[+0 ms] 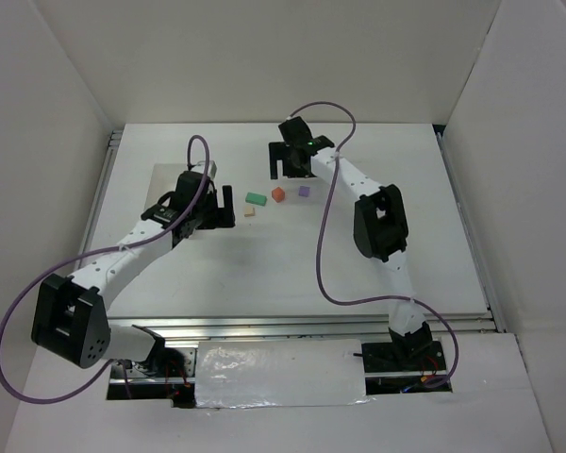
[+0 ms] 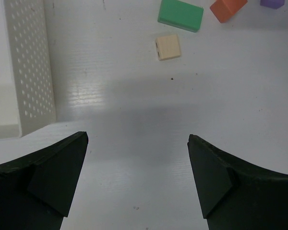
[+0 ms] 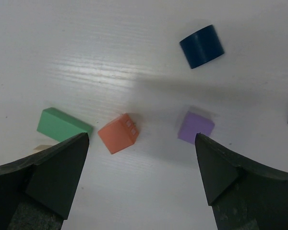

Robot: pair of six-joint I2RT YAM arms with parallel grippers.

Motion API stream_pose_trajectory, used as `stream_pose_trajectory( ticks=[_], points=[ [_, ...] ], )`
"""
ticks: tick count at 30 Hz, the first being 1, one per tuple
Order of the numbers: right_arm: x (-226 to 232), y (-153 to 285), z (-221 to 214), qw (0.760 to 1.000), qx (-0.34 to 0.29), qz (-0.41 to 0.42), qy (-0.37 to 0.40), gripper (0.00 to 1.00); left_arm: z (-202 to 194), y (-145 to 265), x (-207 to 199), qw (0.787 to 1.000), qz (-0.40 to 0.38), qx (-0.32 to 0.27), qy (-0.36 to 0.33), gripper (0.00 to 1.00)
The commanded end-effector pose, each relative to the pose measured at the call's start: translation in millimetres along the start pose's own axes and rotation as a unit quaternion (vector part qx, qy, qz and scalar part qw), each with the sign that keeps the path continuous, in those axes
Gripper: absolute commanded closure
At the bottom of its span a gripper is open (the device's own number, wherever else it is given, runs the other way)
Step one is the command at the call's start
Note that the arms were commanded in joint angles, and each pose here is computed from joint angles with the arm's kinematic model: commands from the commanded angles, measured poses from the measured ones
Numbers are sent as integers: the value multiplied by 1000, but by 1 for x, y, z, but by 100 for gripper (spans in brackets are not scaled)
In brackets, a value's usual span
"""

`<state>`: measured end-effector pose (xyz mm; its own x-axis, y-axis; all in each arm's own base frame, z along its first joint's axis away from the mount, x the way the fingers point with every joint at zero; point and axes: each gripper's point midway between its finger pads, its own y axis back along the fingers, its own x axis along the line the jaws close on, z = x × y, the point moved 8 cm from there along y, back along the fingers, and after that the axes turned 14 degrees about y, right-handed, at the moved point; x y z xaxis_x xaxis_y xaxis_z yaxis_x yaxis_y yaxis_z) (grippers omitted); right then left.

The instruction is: Build the wood block tower

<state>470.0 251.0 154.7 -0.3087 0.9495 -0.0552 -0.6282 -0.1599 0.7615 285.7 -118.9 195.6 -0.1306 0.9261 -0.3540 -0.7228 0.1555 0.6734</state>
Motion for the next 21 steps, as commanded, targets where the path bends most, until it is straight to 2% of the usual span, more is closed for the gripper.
stream_pose_trajectory(
  ticks=[1, 6, 15, 21],
  points=[
    [27, -2, -7, 999, 16, 31, -7, 1, 21, -8, -14, 999, -28, -14, 1, 1],
    [36, -11, -17, 998, 29, 57, -8, 2, 23, -14, -15, 1000, -28, -8, -2, 1],
    [36, -21, -22, 998, 39, 43, -6, 4, 22, -21, -14, 1000, -27, 3, -6, 1],
    [42, -31, -26, 998, 44, 48, -2, 11, 20, -19, -12, 1000, -29, 1, -7, 1]
  ],
)
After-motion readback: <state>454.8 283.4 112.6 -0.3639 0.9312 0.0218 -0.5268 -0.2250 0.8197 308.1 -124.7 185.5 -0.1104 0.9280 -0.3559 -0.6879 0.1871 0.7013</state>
